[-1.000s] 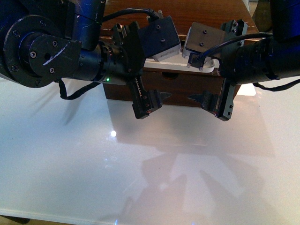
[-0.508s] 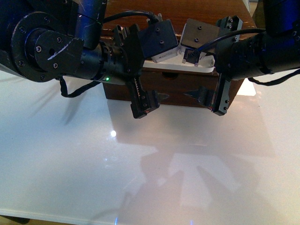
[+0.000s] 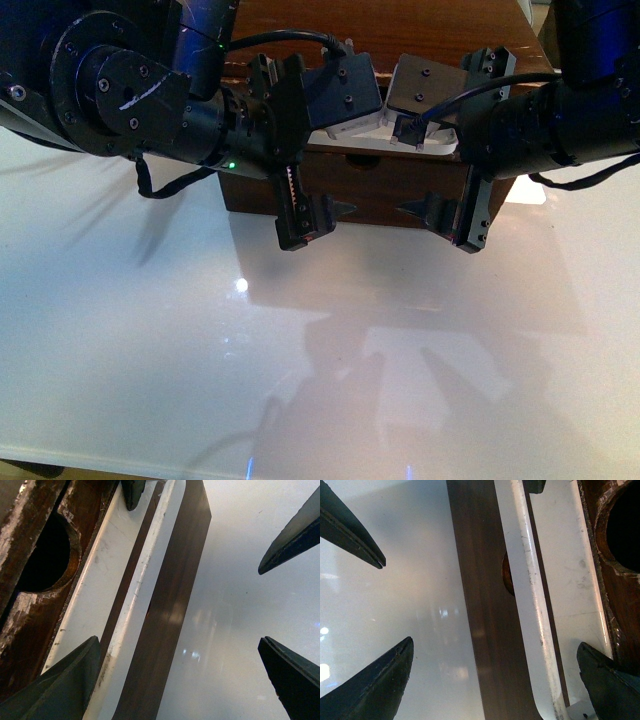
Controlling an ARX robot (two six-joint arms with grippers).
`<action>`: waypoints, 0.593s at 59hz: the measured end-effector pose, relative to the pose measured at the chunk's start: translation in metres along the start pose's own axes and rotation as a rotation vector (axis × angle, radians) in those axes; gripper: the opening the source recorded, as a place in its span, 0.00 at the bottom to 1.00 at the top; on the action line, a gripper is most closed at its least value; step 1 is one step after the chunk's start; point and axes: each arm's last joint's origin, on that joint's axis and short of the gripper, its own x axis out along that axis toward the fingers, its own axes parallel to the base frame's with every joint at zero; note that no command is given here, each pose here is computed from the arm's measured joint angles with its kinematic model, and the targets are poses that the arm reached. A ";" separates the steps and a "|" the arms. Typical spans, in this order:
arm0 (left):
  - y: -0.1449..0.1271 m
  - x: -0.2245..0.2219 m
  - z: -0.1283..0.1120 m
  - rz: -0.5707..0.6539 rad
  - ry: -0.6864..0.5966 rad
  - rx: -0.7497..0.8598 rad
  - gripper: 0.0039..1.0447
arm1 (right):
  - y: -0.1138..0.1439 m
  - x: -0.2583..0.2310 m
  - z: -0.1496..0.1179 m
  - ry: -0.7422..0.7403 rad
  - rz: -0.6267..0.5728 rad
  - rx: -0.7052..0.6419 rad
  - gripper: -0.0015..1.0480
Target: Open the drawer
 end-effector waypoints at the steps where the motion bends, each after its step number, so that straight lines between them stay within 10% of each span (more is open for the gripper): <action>1: 0.000 0.000 0.000 -0.002 0.000 0.002 0.92 | 0.000 0.000 0.000 0.000 0.000 -0.002 0.91; 35: 0.001 0.002 0.002 -0.035 0.020 0.051 0.92 | 0.003 0.006 0.000 0.013 0.035 -0.049 0.91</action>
